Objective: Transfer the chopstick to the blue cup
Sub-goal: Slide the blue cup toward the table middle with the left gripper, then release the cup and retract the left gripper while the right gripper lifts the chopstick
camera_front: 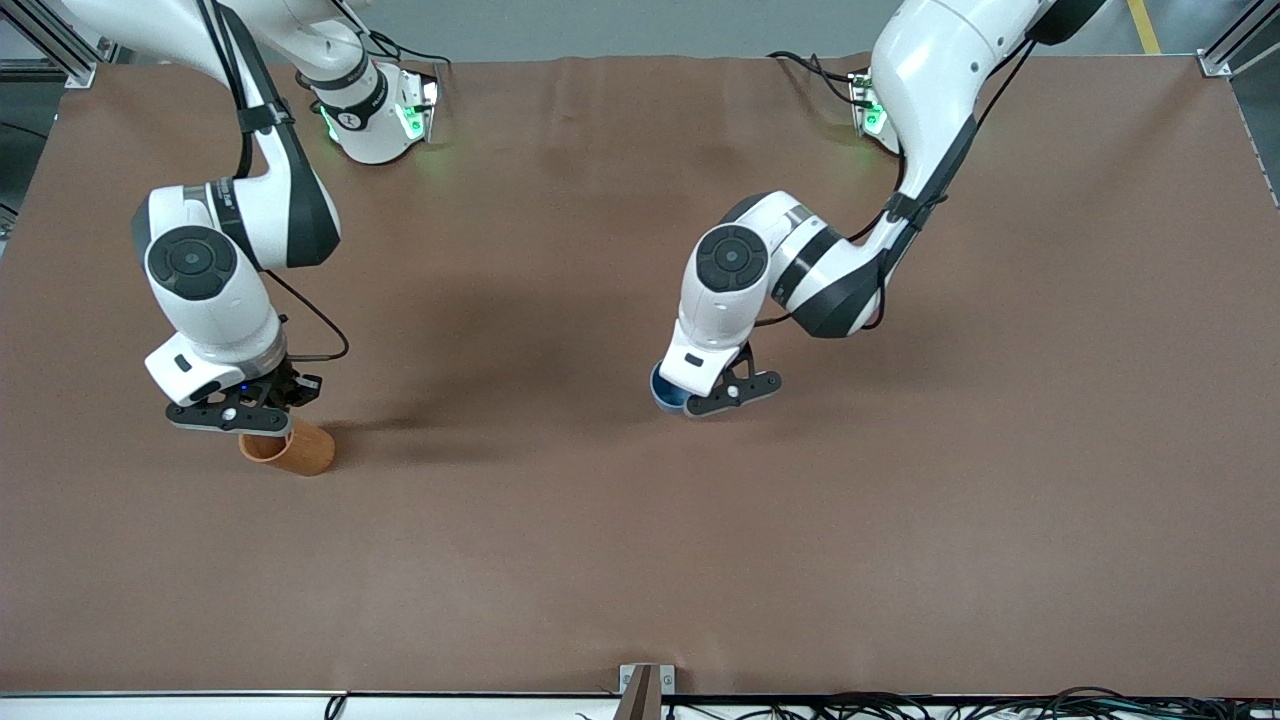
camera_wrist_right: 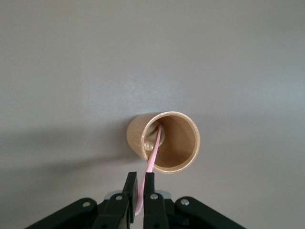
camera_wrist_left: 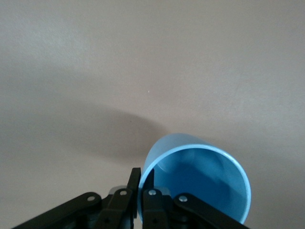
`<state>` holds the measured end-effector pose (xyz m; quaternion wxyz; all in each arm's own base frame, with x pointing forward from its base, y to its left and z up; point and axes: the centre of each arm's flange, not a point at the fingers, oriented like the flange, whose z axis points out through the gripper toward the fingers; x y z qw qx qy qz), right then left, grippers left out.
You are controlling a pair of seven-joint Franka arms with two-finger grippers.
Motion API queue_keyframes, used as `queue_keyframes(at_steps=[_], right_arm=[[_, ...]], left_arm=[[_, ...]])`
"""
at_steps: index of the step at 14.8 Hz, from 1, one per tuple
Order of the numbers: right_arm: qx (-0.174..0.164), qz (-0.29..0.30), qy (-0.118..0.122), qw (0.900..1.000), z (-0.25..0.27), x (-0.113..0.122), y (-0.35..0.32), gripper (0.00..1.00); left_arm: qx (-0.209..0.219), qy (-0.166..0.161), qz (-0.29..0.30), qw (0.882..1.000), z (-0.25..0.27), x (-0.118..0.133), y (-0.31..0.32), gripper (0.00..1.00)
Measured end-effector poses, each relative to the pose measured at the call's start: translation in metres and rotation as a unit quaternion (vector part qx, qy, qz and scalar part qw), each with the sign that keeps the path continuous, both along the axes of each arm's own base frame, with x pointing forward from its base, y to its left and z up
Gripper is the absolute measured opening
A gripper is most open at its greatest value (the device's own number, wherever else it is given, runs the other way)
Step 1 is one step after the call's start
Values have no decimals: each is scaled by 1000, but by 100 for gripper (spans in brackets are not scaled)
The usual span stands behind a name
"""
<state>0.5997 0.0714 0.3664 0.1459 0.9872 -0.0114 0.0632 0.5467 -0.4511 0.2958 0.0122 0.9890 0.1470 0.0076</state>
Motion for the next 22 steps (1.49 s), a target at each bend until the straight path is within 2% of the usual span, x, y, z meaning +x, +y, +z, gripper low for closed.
queue_keyframes(at_steps=[3,5,6,8,11,13,16,20,21,22], right_arm=[[0,-2,-2,1000,2,1,-3,11],[0,-4,-6,1000,5,4,-5,9],[0,-5,-8,1000,8,5,-6,11],[0,-5,-9,1000,11,6,-5,22],[-6,-20,7,1000,7,1,2,26],[-7,-24,11,1000,4,-4,18,38],[-8,-26,15,1000,0,-7,24,39],[-9,-31,15,999,-1,-7,18,37],[-9,-33,15,999,-1,-6,15,36],[-10,-35,16,999,-1,-6,12,36]], left_arm=[[20,-6,-3,1000,-23,-7,-8,5],[16,-11,2,1000,-32,-8,-13,5],[13,-13,7,1000,-35,-8,-14,5],[10,-13,10,1000,-37,-8,-15,5],[7,-11,11,1000,-40,-10,-17,8],[1,-15,11,1000,-41,-9,-18,23],[-9,-31,18,999,-21,4,-15,53],[10,-55,-15,998,73,42,45,92],[7,-59,-27,998,103,49,65,99],[6,-60,-41,997,130,53,85,100]])
